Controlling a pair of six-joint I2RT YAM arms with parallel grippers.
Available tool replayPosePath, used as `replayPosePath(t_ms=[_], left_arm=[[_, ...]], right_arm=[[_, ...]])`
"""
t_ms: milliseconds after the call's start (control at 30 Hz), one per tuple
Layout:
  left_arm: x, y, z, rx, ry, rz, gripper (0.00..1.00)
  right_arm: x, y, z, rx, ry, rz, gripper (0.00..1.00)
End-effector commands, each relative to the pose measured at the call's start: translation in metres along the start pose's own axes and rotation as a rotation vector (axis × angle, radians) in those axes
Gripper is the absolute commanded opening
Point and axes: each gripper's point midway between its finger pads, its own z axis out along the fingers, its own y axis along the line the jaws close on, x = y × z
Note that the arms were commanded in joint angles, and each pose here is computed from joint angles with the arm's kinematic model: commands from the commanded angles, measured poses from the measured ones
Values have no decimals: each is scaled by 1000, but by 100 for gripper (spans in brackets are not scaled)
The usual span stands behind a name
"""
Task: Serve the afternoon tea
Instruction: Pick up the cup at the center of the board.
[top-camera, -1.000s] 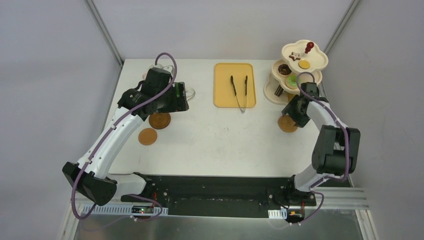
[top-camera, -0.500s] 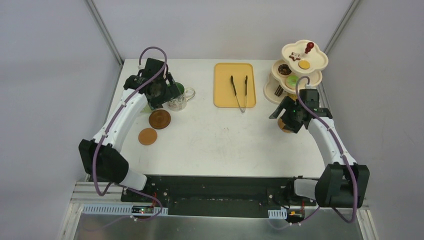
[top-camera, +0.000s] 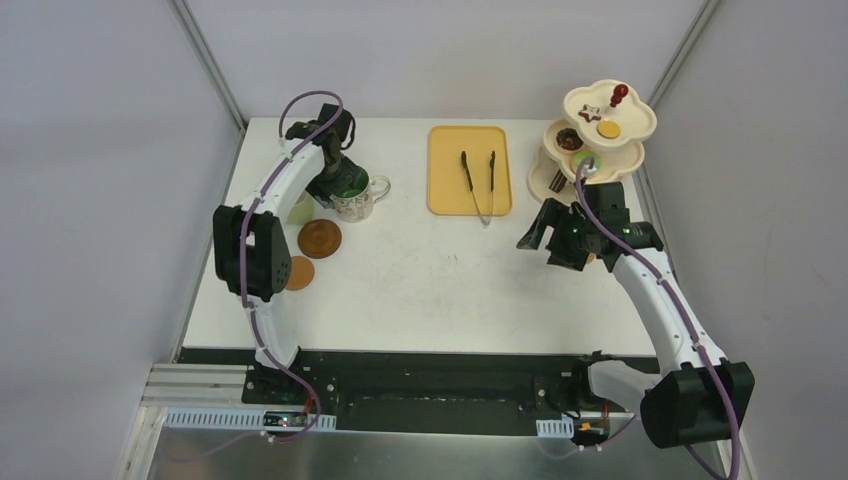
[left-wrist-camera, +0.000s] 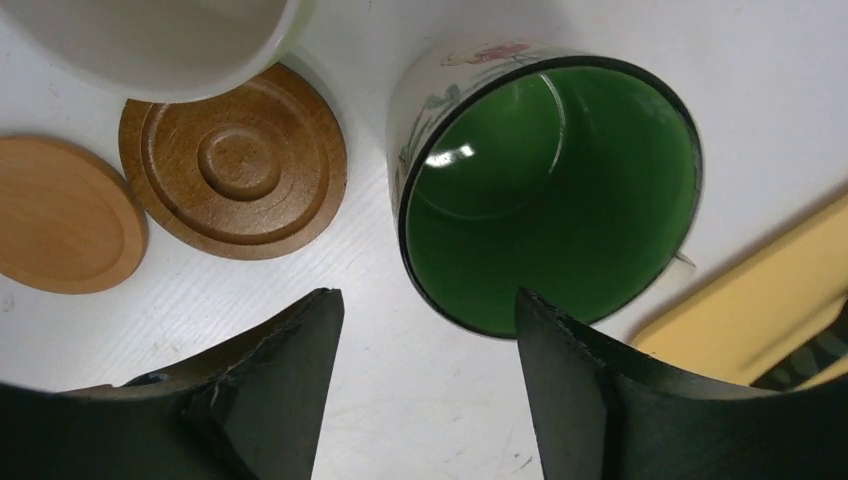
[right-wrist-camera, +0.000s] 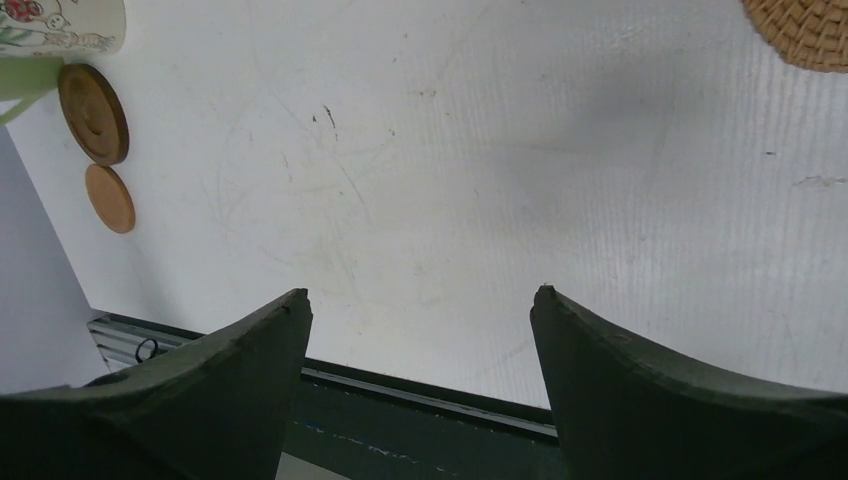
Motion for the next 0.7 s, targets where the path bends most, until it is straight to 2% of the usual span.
replayPosePath(t_ms=[0, 67, 133, 200, 267, 433, 533, 667], left_arm=[[-5, 7, 13, -98, -35, -71, 62], [-5, 8, 18, -111, -39, -72, 58], [-5, 9, 22, -117, -44, -74, 54], [-5, 11, 23, -122, -48, -56, 48], [-3, 15, 25, -132, -50, -30, 43], [5, 24, 29, -124, -36, 37, 31], [6, 19, 26, -70, -32, 89, 15], [-2, 10, 16, -6, -54, 170, 3]], right_arm=[[-11, 4, -28, 26, -55, -101, 84], [-17, 0, -33, 58, -79, -119, 87], [-26, -10, -36, 122, -117, -136, 99], [-38, -22, -39, 204, -168, -137, 100], [-43, -23, -37, 213, -173, -152, 100], [-34, -2, -19, 106, -50, -138, 100], [-39, 10, -13, 50, -63, -117, 100], [-33, 43, -4, -94, -8, -106, 100]])
